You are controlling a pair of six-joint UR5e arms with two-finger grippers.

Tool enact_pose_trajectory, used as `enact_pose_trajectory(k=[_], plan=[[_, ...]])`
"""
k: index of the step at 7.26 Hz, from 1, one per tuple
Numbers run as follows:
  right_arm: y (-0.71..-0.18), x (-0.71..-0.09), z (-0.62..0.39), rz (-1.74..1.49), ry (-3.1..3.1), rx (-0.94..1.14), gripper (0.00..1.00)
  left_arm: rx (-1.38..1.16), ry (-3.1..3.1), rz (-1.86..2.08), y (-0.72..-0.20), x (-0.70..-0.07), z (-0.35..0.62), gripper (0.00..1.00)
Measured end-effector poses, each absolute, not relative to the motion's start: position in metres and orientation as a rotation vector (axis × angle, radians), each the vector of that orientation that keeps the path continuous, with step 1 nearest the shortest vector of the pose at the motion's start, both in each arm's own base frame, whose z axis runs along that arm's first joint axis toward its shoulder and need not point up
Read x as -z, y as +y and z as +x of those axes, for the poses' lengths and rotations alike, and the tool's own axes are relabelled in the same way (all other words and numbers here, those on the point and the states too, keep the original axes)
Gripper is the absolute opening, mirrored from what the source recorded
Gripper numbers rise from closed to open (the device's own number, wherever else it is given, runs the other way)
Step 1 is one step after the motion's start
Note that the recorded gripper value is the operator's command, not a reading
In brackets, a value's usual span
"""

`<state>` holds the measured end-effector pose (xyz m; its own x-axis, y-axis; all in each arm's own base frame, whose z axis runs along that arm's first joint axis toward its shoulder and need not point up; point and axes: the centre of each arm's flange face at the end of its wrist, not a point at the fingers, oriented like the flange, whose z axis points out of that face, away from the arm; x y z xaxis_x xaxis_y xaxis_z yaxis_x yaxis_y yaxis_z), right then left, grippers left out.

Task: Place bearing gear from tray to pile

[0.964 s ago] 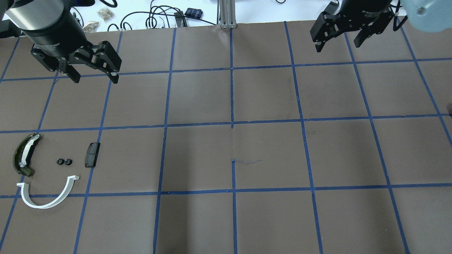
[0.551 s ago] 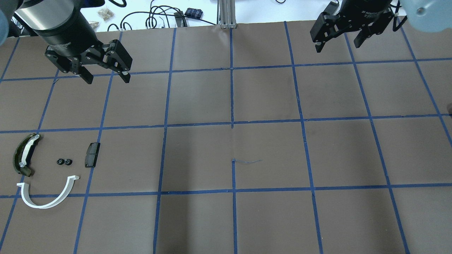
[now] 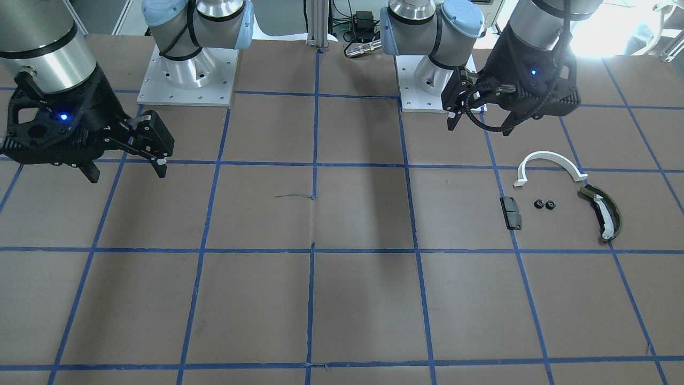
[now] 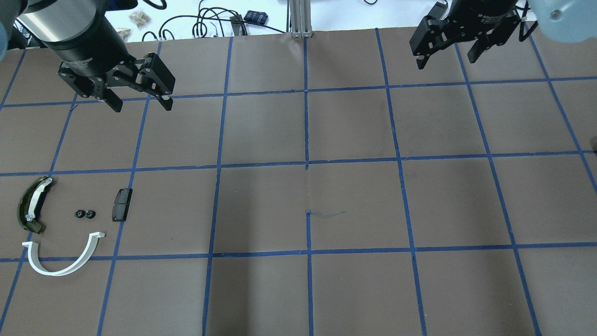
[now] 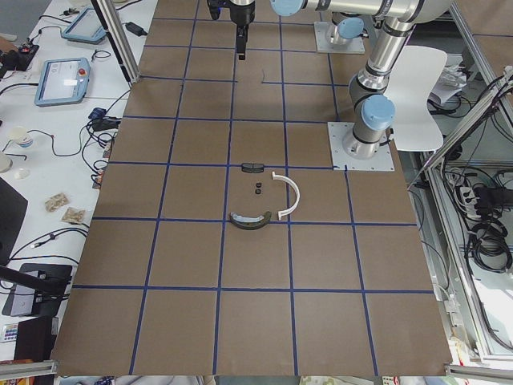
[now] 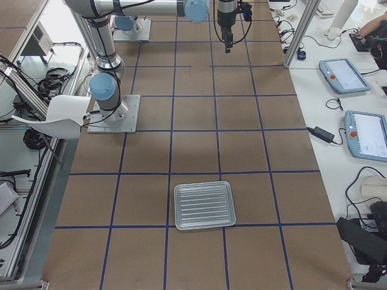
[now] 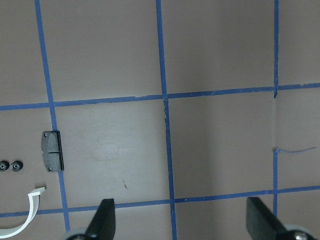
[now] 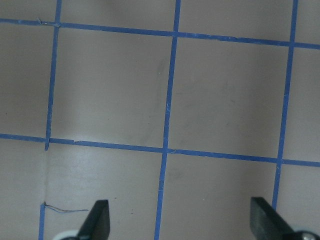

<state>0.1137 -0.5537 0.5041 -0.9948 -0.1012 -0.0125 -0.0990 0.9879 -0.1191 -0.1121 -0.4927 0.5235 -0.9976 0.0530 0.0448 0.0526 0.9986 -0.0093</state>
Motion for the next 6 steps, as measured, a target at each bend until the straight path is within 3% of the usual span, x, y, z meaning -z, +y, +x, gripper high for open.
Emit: enact_pose_trajectory(k=[6], plan=[[-0.5541,-0.5034,0.1138,-0.158,3.111,0.182,1.00,-0.027,-3.096,-0.021,-0.4911,-0.5266,-0.1132,1.00]])
